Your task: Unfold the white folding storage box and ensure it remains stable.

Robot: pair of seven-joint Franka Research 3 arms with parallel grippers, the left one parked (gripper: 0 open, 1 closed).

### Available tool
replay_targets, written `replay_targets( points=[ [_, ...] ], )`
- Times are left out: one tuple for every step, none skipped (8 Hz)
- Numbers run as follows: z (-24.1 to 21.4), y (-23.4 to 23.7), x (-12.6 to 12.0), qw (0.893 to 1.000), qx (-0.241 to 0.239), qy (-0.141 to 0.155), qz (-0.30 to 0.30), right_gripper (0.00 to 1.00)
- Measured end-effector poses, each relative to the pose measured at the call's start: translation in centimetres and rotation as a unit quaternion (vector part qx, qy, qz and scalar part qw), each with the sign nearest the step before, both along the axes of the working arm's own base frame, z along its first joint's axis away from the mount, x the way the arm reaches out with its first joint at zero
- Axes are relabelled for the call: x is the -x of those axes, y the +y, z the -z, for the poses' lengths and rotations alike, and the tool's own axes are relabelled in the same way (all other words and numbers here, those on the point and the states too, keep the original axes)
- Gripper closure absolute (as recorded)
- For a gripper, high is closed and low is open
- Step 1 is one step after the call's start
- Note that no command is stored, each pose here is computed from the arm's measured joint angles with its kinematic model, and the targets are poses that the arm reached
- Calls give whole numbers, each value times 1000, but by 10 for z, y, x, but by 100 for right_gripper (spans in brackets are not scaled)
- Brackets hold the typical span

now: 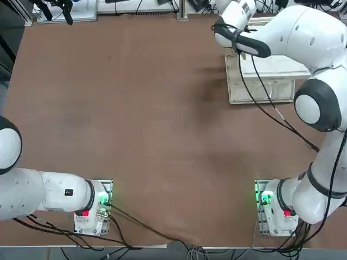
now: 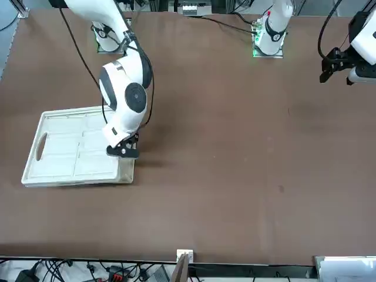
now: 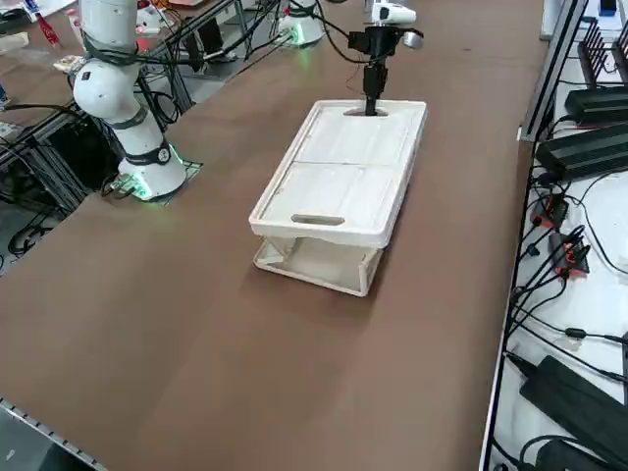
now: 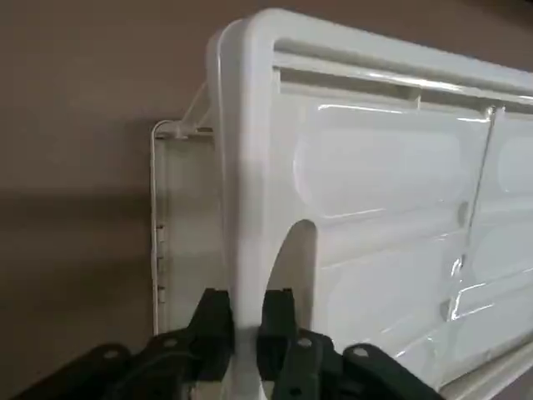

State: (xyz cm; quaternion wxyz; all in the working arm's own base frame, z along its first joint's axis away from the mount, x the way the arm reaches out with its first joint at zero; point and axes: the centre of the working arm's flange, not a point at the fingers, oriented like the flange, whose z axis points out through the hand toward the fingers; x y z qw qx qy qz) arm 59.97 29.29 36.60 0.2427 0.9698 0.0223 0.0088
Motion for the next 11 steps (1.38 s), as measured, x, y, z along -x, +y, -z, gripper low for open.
replay_targets(
  points=[
    [-2, 0, 0, 1000, -1, 7, -1, 81],
    [-2, -1, 1, 1000, -4, 14, 0, 81],
    [-1, -1, 1, 1000, -7, 20, 3, 81],
    [1, -1, 2, 1000, -8, 25, 4, 81],
    [4, 0, 2, 1000, -5, 30, 6, 81],
    [6, 1, 1, 999, 0, 39, 10, 81],
    [8, 3, 0, 999, 8, 51, 16, 81],
    [8, 6, -4, 998, 15, 59, 22, 81],
    [6, 8, -8, 998, 19, 61, 26, 81],
    [4, 9, -10, 998, 22, 61, 27, 81],
    [2, 11, -11, 998, 26, 58, 25, 81]
  ],
)
